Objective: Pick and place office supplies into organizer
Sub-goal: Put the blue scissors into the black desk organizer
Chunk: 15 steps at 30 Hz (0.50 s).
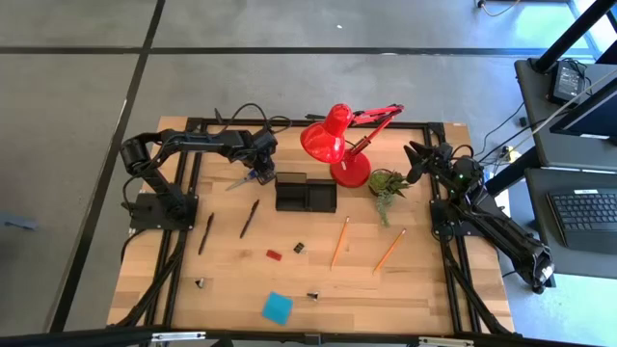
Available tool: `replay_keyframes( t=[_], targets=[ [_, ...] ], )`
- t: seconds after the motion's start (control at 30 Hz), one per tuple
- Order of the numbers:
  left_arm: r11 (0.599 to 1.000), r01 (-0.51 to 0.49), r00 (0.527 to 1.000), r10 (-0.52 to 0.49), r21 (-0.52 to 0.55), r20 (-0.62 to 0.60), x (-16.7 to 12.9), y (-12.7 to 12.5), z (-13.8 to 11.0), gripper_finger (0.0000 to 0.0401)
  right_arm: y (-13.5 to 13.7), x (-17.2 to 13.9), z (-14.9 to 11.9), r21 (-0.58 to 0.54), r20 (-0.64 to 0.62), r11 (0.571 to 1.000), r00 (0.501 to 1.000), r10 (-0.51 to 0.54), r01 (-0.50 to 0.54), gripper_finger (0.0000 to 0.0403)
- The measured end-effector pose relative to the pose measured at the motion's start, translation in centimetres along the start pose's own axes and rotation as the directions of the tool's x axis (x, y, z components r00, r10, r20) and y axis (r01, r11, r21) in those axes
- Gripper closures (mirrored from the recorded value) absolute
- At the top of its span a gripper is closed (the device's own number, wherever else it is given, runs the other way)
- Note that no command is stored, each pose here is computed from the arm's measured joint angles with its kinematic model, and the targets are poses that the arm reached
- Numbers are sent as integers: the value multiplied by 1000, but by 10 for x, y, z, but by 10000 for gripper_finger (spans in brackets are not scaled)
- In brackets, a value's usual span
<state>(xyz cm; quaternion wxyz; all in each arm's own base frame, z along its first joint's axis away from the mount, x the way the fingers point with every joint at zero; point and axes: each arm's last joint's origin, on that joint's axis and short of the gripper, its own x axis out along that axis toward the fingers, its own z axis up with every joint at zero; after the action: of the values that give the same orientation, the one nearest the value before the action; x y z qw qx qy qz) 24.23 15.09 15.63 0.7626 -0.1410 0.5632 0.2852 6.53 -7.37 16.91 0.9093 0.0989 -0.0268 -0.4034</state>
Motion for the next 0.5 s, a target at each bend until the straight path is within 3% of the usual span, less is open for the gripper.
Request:
replay_keyframes(
  t=[0.5],
  targets=[
    [1000,-10,998,9,-7,-59,24,-1,-1,219,0,0,0,-2,0,1000,1000,0,0,258]
  ],
)
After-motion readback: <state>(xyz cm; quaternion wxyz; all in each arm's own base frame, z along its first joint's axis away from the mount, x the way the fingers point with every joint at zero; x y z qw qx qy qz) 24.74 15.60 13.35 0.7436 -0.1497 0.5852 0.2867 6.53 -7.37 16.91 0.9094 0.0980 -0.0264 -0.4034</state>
